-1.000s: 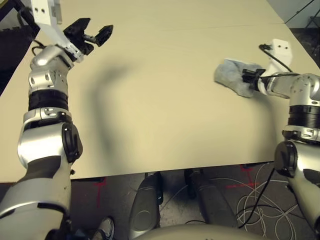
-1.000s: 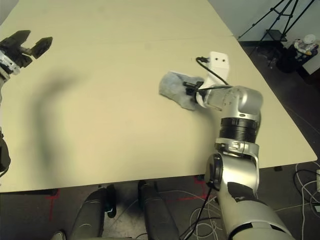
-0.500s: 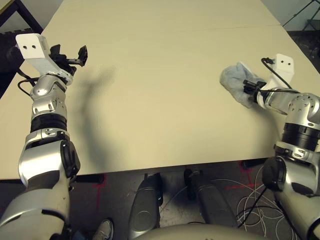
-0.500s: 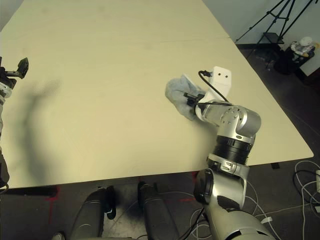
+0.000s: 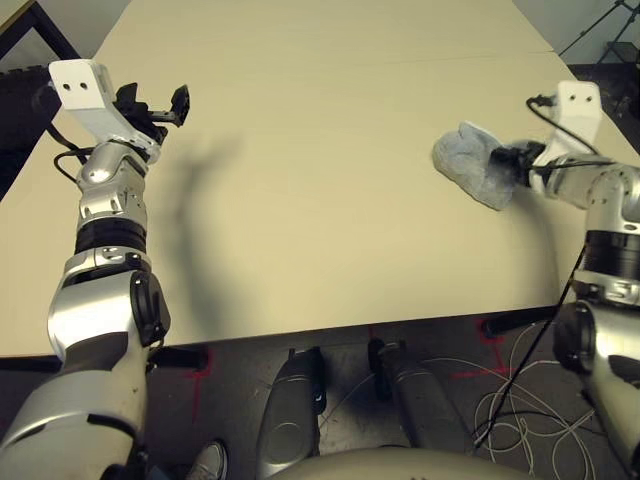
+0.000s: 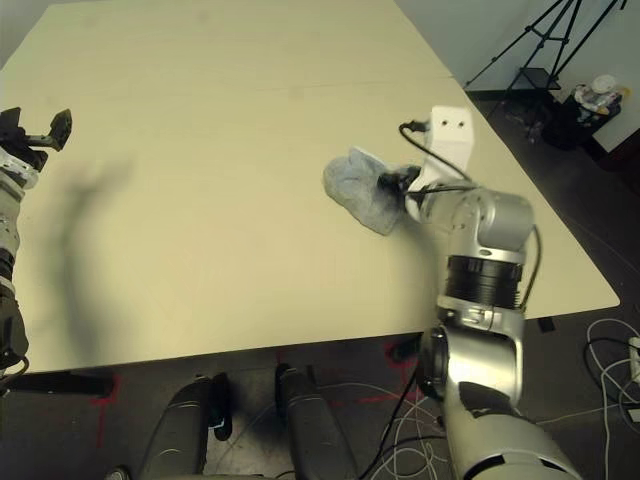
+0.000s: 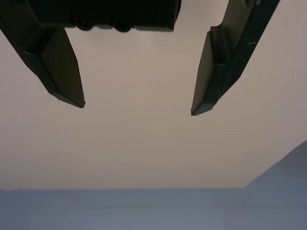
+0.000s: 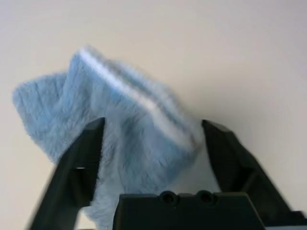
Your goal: Wipe the water off the table with a rag.
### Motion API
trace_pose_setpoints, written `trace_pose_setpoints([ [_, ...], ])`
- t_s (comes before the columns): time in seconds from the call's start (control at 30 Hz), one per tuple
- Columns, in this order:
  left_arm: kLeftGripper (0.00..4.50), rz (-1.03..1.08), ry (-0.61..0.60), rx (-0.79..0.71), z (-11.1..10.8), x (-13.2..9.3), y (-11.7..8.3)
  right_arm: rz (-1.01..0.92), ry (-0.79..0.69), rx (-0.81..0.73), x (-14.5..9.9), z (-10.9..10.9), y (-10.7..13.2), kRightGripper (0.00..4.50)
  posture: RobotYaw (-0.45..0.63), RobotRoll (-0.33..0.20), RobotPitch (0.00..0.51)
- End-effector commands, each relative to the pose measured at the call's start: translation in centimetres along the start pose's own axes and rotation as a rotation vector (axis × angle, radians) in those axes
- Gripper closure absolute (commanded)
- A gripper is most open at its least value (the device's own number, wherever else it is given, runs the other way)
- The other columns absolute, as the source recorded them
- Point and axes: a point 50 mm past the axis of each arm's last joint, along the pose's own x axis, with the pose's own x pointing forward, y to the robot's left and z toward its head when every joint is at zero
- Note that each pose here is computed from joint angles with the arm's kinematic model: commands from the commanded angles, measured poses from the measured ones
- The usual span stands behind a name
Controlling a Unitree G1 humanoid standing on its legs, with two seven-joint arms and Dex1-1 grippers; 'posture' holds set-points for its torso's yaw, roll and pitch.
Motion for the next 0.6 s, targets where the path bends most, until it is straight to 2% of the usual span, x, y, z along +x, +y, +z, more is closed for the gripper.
trace_pose_setpoints([
  [0.03,0.00,-0.003,0.006,0.000,-0.6,0.0,-0.6,-0.013,-0.129,-0.005,0.3,1.5,-2.8,0.03,-0.02,0.000,0.193],
  [0.13,0.00,0.017,-0.001,-0.005,-0.9,0.1,-1.0,0.022,-0.337,-0.132,2.0,0.8,-3.8,0.03,-0.02,0.000,0.193],
  [0.2,0.00,0.026,0.003,0.006,-1.4,0.1,-1.4,0.024,-0.402,-0.183,3.0,-0.3,-4.5,0.03,-0.02,0.000,0.190],
  [0.4,0.00,0.114,0.013,-0.061,-2.0,0.2,-1.7,0.009,-0.412,-0.255,4.3,-2.6,-5.2,0.03,-0.03,0.000,0.184],
  [0.6,0.00,0.121,0.015,-0.059,-1.9,0.4,-1.9,-0.002,-0.431,-0.273,4.5,-2.6,-5.2,0.03,-0.03,0.000,0.170],
])
